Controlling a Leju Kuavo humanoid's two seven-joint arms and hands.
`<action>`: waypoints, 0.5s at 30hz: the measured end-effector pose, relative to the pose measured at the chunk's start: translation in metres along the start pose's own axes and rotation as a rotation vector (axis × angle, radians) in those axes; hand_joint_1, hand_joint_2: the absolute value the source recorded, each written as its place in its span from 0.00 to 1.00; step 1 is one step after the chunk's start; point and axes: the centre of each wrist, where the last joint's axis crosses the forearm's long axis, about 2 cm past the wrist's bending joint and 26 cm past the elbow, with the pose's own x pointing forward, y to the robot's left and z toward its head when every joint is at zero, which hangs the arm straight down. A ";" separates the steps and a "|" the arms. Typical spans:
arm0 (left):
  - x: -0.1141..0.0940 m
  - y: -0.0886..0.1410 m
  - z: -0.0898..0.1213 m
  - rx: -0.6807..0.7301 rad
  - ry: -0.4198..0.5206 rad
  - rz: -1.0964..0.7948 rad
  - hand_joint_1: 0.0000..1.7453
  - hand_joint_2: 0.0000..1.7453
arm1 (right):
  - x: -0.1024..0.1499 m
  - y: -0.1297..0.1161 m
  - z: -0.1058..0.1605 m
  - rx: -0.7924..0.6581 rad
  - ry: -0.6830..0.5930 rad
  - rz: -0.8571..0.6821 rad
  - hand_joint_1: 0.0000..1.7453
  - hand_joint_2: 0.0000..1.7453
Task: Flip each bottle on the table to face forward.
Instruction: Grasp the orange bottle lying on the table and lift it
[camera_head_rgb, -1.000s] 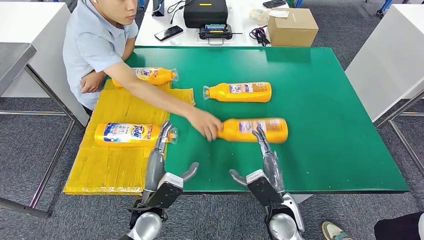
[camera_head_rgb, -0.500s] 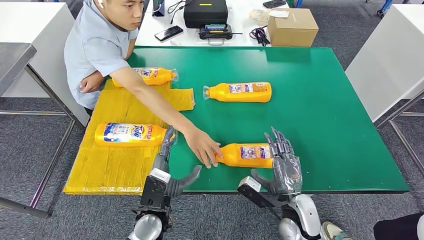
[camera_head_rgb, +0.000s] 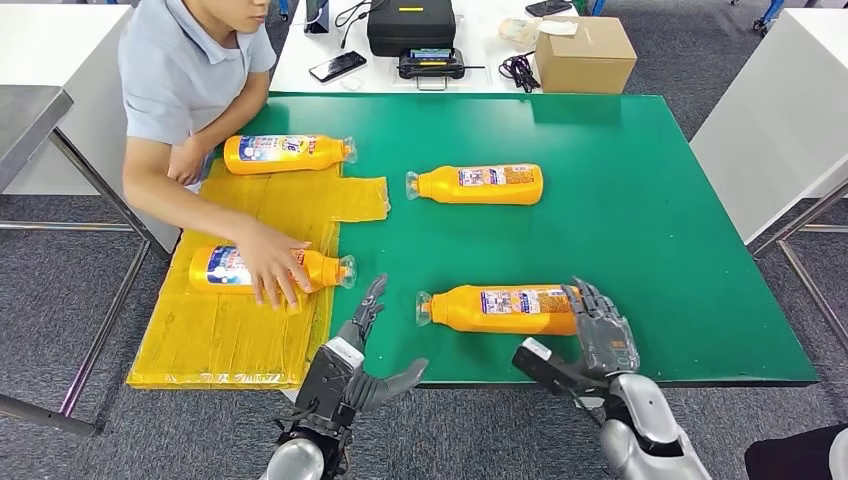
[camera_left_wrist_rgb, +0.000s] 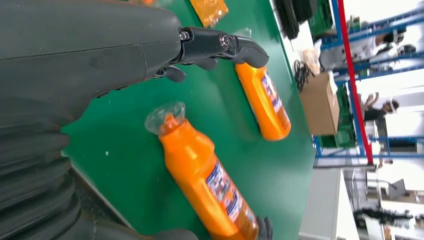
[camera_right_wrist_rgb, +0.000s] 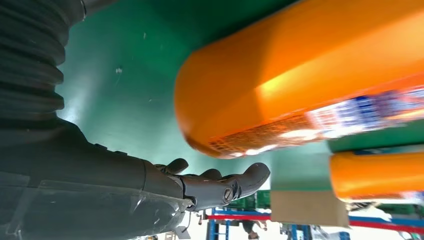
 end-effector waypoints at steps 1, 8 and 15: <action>0.000 0.000 0.000 -0.004 0.000 0.001 0.00 1.00 | -0.004 -0.001 -0.003 0.004 0.006 0.005 0.00 1.00; 0.002 -0.004 0.000 -0.030 -0.011 -0.007 0.00 1.00 | -0.020 -0.009 -0.022 0.012 0.024 0.051 0.00 1.00; 0.002 -0.005 0.000 -0.034 -0.020 -0.019 0.00 1.00 | -0.023 -0.012 -0.031 0.019 0.022 0.069 0.00 1.00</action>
